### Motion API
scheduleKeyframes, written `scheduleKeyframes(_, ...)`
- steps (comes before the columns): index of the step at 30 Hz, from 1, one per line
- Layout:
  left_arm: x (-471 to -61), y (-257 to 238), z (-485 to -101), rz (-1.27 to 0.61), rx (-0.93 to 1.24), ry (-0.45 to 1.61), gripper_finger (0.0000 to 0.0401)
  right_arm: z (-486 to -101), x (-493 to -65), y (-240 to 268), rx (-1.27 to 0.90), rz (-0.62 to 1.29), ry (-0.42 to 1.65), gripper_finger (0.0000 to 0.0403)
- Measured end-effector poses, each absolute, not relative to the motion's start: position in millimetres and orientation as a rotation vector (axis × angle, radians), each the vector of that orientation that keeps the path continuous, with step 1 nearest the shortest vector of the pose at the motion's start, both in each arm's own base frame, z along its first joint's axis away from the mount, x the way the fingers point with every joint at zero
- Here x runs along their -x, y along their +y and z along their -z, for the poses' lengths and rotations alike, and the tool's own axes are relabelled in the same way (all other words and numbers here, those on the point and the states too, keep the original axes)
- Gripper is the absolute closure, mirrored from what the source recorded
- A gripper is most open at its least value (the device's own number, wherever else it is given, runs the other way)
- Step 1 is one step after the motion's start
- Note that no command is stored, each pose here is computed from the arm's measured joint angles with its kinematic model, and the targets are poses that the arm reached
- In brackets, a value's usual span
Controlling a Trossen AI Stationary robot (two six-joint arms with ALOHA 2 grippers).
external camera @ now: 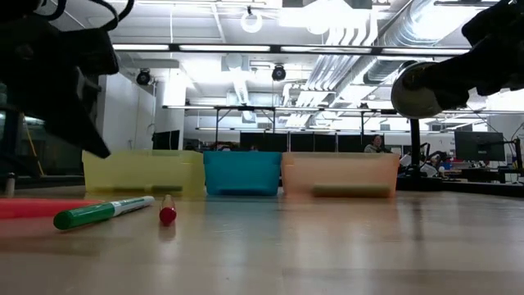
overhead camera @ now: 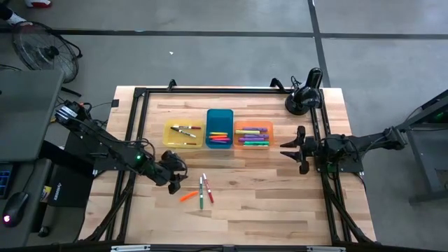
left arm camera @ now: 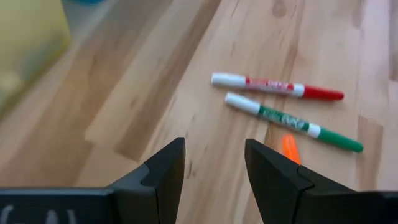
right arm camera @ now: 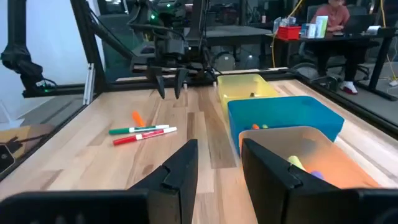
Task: Pick & Place Markers
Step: Put the orange pen into the blue bin
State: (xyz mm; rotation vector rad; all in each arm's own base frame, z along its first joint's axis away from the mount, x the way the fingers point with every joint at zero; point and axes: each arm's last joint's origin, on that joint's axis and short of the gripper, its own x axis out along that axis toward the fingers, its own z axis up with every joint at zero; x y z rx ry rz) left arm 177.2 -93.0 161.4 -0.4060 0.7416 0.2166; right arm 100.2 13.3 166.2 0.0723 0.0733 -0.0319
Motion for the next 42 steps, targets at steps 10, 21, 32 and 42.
scheduleKeyframes(10, -176.2, -95.9, -162.7, -0.171, 0.488, 0.824, 0.0236, -165.5, -100.5, 15.1, -0.209, -0.017, 0.085, 0.0290)
scheduleKeyframes(21, -185.5, -102.2, -184.1, -0.197, 0.454, 0.910, 0.0236, -165.1, -100.5, 15.6, 0.072, -0.048, 0.084, 0.0290)
scheduleKeyframes(32, -204.0, -115.9, -176.9, -0.173, 0.461, 1.007, 0.0236, -165.9, -100.8, 15.7, 0.014, -0.047, 0.069, 0.0290)
scheduleKeyframes(42, -229.5, -132.7, -178.5, -0.203, 0.431, 1.120, 0.0236, -166.1, -100.8, 15.7, 0.013, -0.048, 0.066, 0.0290)
